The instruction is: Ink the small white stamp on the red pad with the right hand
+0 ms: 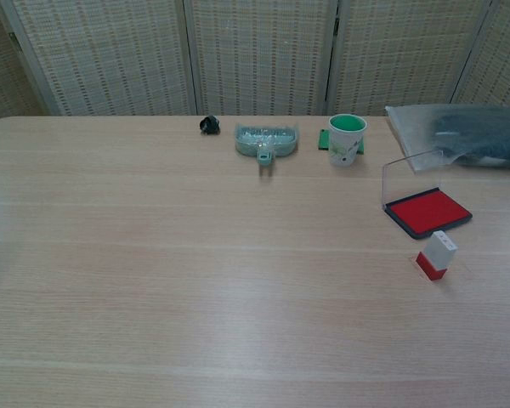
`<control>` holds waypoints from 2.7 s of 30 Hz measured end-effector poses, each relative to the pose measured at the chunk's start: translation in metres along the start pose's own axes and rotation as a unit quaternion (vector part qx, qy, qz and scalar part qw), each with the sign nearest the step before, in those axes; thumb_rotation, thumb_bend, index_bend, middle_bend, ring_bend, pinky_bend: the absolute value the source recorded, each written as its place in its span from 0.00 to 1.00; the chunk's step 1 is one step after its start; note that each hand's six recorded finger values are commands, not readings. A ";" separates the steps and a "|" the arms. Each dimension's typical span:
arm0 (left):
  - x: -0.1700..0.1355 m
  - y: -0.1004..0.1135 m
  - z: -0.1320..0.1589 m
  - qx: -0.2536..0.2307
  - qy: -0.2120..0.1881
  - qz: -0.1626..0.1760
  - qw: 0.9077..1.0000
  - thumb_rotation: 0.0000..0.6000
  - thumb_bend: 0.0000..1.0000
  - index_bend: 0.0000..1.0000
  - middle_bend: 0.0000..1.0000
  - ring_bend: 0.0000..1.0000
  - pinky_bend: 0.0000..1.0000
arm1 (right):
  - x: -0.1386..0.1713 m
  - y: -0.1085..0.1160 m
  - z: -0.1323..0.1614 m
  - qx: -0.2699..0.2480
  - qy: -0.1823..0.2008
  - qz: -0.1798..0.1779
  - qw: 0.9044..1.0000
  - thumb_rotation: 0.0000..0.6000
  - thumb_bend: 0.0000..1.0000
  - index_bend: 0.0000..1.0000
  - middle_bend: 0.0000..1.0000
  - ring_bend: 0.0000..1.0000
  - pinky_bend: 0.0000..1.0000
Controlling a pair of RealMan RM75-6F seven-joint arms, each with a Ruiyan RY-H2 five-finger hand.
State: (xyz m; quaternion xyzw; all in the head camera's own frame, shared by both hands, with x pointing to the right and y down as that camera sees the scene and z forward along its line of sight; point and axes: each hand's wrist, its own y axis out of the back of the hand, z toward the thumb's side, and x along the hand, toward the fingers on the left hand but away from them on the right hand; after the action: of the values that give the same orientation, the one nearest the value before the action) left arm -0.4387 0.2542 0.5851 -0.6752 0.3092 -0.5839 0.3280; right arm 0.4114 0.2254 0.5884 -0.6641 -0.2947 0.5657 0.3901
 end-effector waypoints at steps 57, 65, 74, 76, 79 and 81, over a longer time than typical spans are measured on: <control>-0.016 0.007 -0.001 0.000 0.018 0.025 1.000 1.00 0.07 0.00 0.00 0.00 0.27 | -0.145 -0.071 0.087 0.000 0.102 0.195 0.976 1.00 0.27 0.32 0.07 0.00 0.00; -0.018 0.009 0.000 -0.007 0.014 0.027 1.000 1.00 0.07 0.00 0.00 0.00 0.27 | -0.150 -0.076 0.087 0.008 0.097 0.196 0.976 1.00 0.29 0.37 0.08 0.00 0.00; -0.019 0.011 0.001 -0.011 0.009 0.030 0.999 1.00 0.07 0.00 0.00 0.00 0.27 | -0.156 -0.082 0.089 0.015 0.092 0.194 0.977 1.00 0.30 0.49 0.15 0.02 0.00; -0.020 0.011 0.002 -0.014 0.007 0.030 0.999 1.00 0.07 0.00 0.00 0.00 0.27 | -0.157 -0.083 0.090 0.017 0.091 0.193 0.977 1.00 0.30 0.52 0.17 0.03 0.00; -0.021 0.013 0.002 -0.016 0.003 0.032 0.999 1.00 0.07 0.00 0.00 0.00 0.27 | -0.160 -0.084 0.091 0.018 0.090 0.189 0.978 1.00 0.31 0.56 0.22 0.06 0.00; -0.021 0.013 0.002 -0.018 0.001 0.033 0.999 1.00 0.07 0.00 0.00 0.00 0.27 | -0.161 -0.083 0.092 0.016 0.090 0.184 0.979 1.00 0.32 0.59 0.26 0.09 0.01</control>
State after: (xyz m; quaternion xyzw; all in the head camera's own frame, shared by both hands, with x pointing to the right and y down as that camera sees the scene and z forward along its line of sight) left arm -0.4399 0.2636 0.5615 -0.6695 0.3420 -0.5682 0.3347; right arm 0.2951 0.1512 0.7379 -0.7487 -0.1220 0.5706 0.3146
